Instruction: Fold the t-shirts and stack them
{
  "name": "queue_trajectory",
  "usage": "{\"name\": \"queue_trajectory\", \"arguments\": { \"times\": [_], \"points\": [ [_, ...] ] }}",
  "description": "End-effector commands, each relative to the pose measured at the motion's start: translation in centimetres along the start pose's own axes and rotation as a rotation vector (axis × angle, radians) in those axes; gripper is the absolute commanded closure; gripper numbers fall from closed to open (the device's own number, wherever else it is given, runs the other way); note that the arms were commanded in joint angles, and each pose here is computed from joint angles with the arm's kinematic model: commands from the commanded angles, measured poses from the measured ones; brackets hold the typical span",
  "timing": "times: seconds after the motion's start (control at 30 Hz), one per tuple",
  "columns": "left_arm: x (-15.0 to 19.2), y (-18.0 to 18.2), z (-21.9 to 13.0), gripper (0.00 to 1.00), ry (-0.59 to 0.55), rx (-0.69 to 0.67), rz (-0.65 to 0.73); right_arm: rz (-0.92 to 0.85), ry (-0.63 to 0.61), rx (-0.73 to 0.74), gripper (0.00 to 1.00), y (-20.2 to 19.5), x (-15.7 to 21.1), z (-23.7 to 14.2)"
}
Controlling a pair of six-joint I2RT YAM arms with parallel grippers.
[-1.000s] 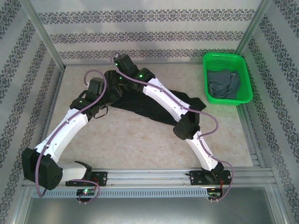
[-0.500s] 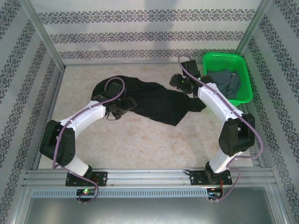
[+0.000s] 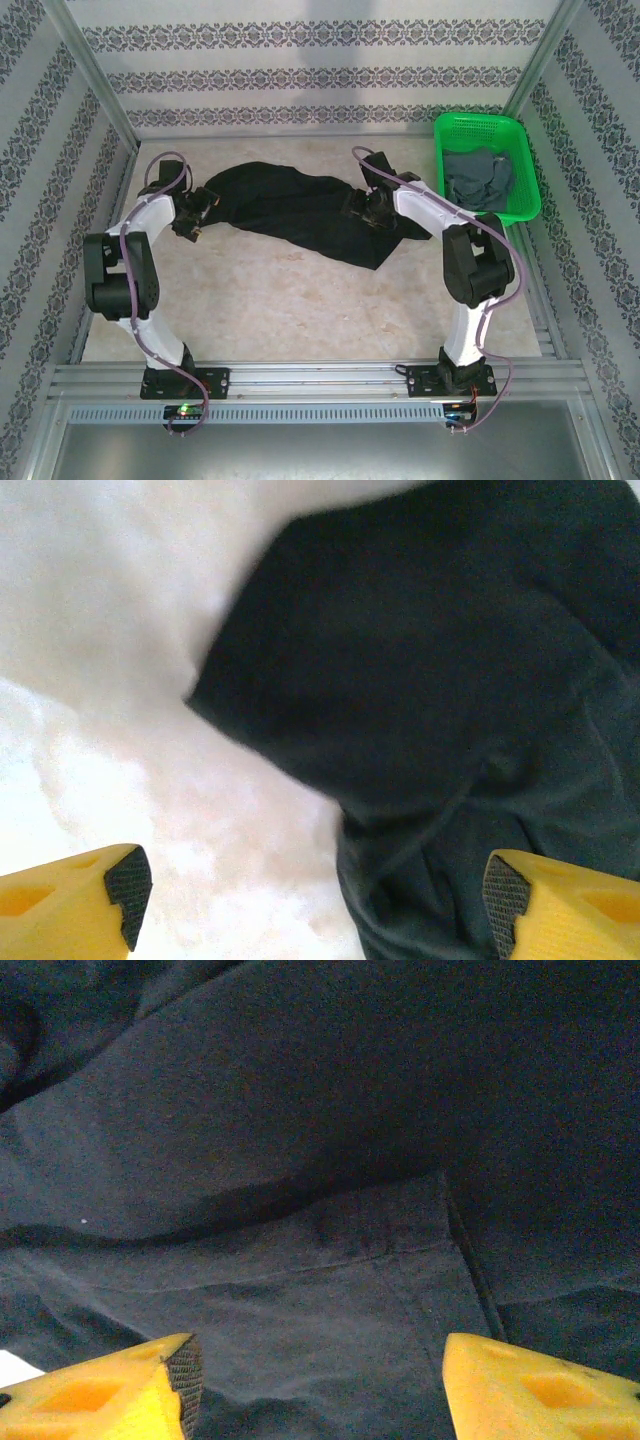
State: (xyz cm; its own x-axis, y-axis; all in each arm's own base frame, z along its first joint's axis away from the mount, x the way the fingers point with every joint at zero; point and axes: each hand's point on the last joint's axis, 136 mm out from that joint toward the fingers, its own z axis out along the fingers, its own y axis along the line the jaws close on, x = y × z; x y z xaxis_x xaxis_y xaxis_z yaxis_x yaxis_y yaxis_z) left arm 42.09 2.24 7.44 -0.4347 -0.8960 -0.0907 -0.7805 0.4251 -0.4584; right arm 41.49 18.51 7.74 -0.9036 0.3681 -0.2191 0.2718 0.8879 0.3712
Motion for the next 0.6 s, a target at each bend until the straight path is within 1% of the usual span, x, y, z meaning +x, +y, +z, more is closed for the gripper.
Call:
{"name": "queue_trajectory", "arguments": {
  "times": [0.0,0.03,0.13,0.17,0.23,0.27,0.33,0.4,0.43,0.47,0.5,0.57],
  "points": [
    [-1.1,0.0,1.5,0.12,0.027,0.017,0.016,0.075,0.032,0.015,0.34,-0.4,-0.2,1.4],
    [-1.2,-0.1,2.2,0.12,0.042,0.034,0.011,0.081,0.04,0.012,0.33,-0.3,-0.1,1.8],
    [-1.3,-0.7,4.5,0.19,0.078,0.055,0.021,0.099,0.062,0.014,0.34,0.0,-0.1,3.0],
    [-1.4,-1.1,5.1,0.23,0.084,0.069,0.022,0.101,0.068,0.017,0.34,0.2,-0.1,3.5],
    [-1.6,-1.6,6.1,0.37,0.093,0.093,0.022,0.107,0.082,0.03,0.38,0.2,-0.1,4.3],
    [-1.8,-2.2,6.4,0.48,0.096,0.115,0.026,0.108,0.09,0.033,0.42,0.3,0.0,4.7],
    [-2.2,-3.6,6.5,0.74,0.094,0.168,0.029,0.111,0.092,0.036,0.54,0.5,-0.1,5.0],
    [-2.7,-5.0,5.9,0.98,0.079,0.216,0.032,0.107,0.079,0.032,0.75,0.7,-0.4,4.9],
    [-3.1,-5.7,5.4,1.0,0.065,0.24,0.037,0.101,0.07,0.032,0.83,0.8,-0.7,4.6],
    [-3.4,-6.5,4.6,1.0,0.049,0.269,0.041,0.09,0.054,0.028,0.93,1.1,-1.1,4.0],
    [-3.6,-7.4,3.8,1.0,0.031,0.3,0.046,0.078,0.034,0.025,1.0,1.4,-1.6,3.2],
    [-4.1,-9.0,1.3,1.0,-0.012,0.364,0.048,0.05,-0.032,0.011,1.0,2.3,-2.9,0.7]
  ]
}}
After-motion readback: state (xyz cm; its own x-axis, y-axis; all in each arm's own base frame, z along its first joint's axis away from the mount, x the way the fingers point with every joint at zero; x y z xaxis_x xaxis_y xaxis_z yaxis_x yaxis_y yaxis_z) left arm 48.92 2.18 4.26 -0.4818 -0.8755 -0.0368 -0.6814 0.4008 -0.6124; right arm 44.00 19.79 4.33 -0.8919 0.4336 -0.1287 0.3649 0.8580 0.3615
